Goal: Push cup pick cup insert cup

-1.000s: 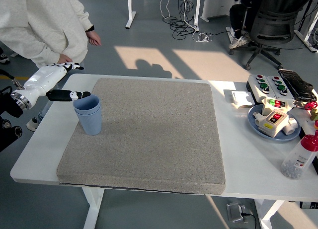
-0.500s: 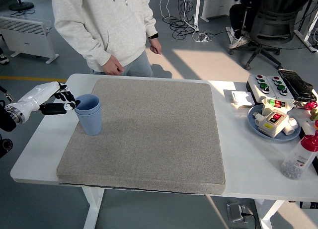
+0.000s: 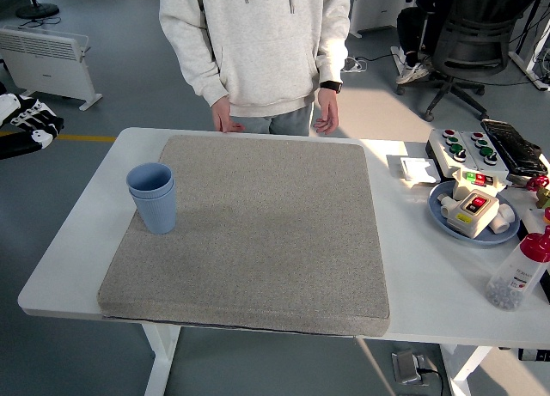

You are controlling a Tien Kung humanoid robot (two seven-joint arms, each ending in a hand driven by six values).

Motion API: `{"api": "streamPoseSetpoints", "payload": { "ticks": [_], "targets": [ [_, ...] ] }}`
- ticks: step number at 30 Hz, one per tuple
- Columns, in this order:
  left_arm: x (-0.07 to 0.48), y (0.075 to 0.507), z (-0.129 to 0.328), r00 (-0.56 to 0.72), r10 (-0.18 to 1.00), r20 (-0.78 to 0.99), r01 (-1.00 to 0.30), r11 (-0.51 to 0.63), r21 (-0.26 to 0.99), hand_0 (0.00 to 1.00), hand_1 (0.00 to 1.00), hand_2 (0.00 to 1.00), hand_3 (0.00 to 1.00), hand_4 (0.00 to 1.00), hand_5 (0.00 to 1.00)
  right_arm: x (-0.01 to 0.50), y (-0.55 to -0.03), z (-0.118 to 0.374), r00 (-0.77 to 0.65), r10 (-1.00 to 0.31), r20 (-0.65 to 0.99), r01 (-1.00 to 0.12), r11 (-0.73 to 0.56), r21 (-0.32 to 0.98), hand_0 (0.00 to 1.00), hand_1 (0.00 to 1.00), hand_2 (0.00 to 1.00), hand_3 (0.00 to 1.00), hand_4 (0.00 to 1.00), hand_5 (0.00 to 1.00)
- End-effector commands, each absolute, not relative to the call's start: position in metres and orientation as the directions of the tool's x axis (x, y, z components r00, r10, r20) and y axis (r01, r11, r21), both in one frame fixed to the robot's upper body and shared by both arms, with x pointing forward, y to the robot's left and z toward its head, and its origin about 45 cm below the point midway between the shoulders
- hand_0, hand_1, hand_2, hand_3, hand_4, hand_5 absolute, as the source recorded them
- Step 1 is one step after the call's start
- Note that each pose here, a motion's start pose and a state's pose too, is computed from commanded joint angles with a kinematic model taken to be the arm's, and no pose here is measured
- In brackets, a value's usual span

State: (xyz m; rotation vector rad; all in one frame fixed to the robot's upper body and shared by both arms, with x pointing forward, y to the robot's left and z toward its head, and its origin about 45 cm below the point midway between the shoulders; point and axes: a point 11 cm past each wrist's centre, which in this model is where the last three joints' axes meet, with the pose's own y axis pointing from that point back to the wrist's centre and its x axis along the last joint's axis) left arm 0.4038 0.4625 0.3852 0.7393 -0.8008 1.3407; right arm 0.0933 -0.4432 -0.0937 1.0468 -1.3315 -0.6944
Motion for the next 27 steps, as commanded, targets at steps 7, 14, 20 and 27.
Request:
{"api": "streamPoseSetpoints", "payload": {
  "ticks": [7,14,20,27],
  "targets": [
    [0.383,0.5,0.405,-0.009,0.552,0.834,-1.0,0.011,-0.018,0.513,0.548,0.553,0.5,0.541,0.673,0.09,-0.445,-0.094,0.147,-0.89,0.432,-0.152,0.412,0.899,0.735,0.673,0.652,0.588,0.153,0.372],
    [0.382,0.501,0.406,-0.028,0.562,0.827,-0.999,0.0,-0.034,0.518,0.554,0.556,0.503,0.544,0.687,0.09,-0.445,-0.094,0.148,-0.888,0.435,-0.151,0.415,0.897,0.735,0.673,0.652,0.588,0.153,0.372],
    [0.386,0.493,0.396,0.001,0.569,0.822,-1.0,0.023,-0.014,0.525,0.559,0.56,0.507,0.55,0.7,0.091,-0.447,-0.093,0.147,-0.888,0.437,-0.148,0.417,0.897,0.735,0.673,0.652,0.587,0.153,0.372],
    [0.389,0.489,0.393,0.004,0.577,0.817,-1.0,0.024,-0.012,0.528,0.561,0.562,0.509,0.551,0.705,0.089,-0.448,-0.093,0.142,-0.887,0.438,-0.146,0.419,0.896,0.735,0.673,0.652,0.587,0.154,0.371]
  ]
}}
